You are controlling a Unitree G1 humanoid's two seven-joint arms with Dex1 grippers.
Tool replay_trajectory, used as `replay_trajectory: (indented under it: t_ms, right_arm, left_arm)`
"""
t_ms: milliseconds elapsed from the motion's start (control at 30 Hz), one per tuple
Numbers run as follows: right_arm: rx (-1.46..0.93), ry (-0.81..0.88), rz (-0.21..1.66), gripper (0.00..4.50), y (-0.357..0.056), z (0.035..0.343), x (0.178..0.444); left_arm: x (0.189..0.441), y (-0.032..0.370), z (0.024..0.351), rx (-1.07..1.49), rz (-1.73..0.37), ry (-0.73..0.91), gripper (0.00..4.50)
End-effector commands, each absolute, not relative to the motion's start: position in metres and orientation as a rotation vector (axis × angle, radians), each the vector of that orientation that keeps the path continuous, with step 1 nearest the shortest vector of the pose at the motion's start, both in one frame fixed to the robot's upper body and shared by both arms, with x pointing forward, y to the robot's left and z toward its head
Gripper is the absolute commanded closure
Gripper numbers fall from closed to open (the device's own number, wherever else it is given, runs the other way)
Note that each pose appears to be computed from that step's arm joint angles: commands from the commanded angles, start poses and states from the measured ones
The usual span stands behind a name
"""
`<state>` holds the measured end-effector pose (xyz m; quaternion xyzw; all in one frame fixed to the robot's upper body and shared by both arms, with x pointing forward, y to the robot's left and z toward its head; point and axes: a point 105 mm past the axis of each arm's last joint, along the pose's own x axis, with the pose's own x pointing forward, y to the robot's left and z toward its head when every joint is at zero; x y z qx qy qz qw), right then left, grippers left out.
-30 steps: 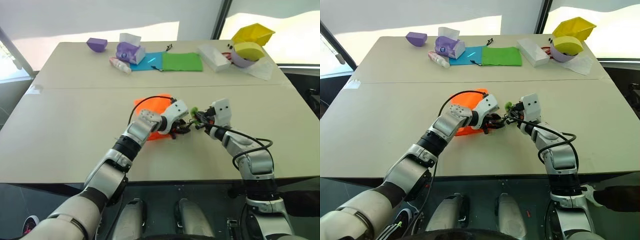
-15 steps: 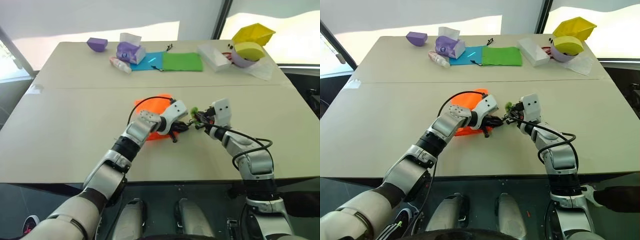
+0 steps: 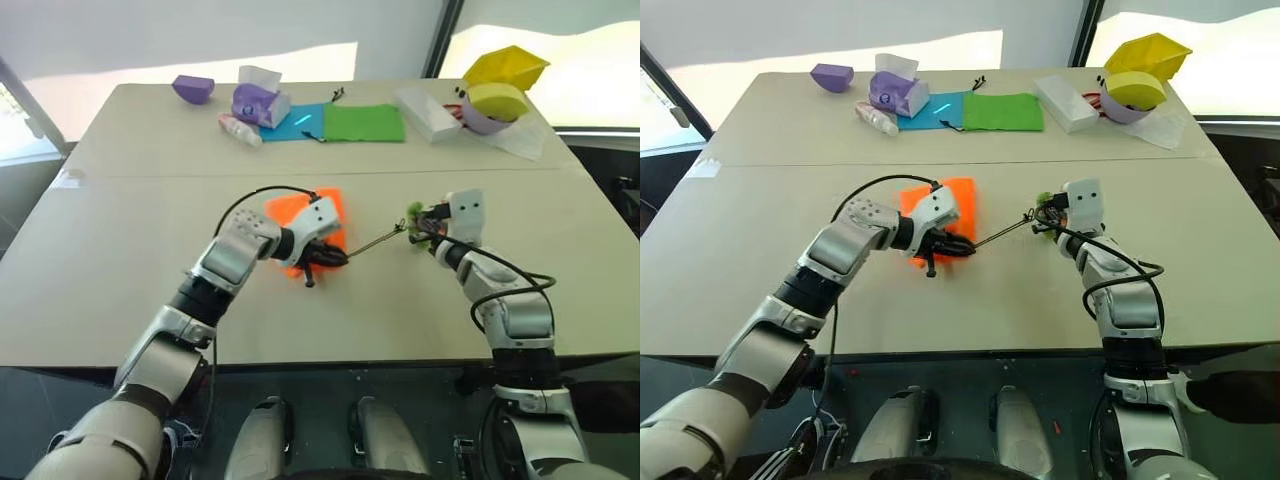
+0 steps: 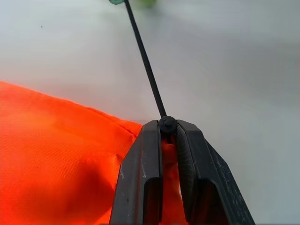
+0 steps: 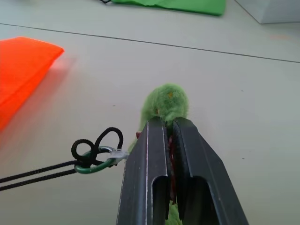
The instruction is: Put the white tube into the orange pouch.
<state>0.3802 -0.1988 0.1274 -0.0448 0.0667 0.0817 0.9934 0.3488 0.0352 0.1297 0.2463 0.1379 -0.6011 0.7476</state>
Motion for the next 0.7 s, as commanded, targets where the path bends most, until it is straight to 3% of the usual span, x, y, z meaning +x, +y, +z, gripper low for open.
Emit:
replay_trajectory:
  t_ms: [33,167,300,533,567,633,700]
  right_arm:
    - [-0.116,0.066,0.079,4.50,-0.219,0.148,0.385]
    - [-0.133,0.077,0.010,4.50,-0.235,0.148,0.389]
    - [-0.182,0.107,-0.056,4.50,-0.250,0.144,0.391]
    - [-0.204,0.122,0.148,4.50,-0.211,0.133,0.388]
    - [-0.201,0.137,0.180,4.50,-0.207,0.130,0.386]
    - [-0.188,0.130,0.248,3.76,-0.198,0.130,0.383]
    - [-0.164,0.121,0.287,2.88,-0.194,0.132,0.381]
  left_arm:
    - [0.336,0.033,0.147,0.563,-1.390,0.220,4.03]
    - [0.320,0.061,0.133,0.680,-1.459,0.284,4.03]
    - [0.327,0.070,0.128,0.683,-1.397,0.275,4.03]
    - [0.334,0.054,0.129,0.517,-1.323,0.213,4.03]
    - [0.337,0.052,0.133,0.473,-1.305,0.188,3.77]
    - [0.339,0.047,0.142,0.400,-1.277,0.140,3.21]
    - [0.340,0.044,0.156,0.339,-1.248,0.065,2.27]
